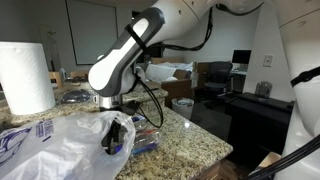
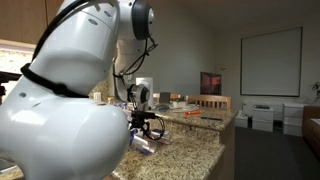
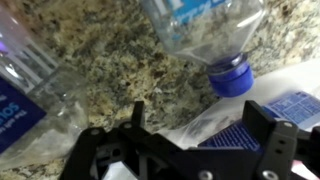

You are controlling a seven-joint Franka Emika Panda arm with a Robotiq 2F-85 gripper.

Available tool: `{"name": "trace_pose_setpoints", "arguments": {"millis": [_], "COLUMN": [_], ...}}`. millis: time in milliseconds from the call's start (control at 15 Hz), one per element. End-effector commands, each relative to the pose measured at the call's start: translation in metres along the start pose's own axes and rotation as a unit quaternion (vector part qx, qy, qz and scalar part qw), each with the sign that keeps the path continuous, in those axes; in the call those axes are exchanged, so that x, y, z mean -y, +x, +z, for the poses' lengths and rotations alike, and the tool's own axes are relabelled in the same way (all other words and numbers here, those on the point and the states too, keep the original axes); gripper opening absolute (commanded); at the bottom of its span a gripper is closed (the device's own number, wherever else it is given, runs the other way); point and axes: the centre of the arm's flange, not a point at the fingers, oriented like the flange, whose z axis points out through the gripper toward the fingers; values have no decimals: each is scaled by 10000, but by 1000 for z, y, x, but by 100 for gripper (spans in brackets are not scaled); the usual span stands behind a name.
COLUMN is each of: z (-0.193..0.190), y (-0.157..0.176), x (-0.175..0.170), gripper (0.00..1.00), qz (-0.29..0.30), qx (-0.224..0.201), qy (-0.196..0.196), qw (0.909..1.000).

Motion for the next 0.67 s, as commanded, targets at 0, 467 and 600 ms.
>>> {"name": "trace_pose_setpoints", "arguments": {"millis": [0,467,600], "z": [-11,-65,-82], "y": [-30,-37,-35], "x": [26,29,22], "gripper": [100,100,100], "qz": [644,1061,808], "qx": [-471,-749,-621], "qy": [-515,-1194,-1368], "qw": [9955,9843,9853]}}
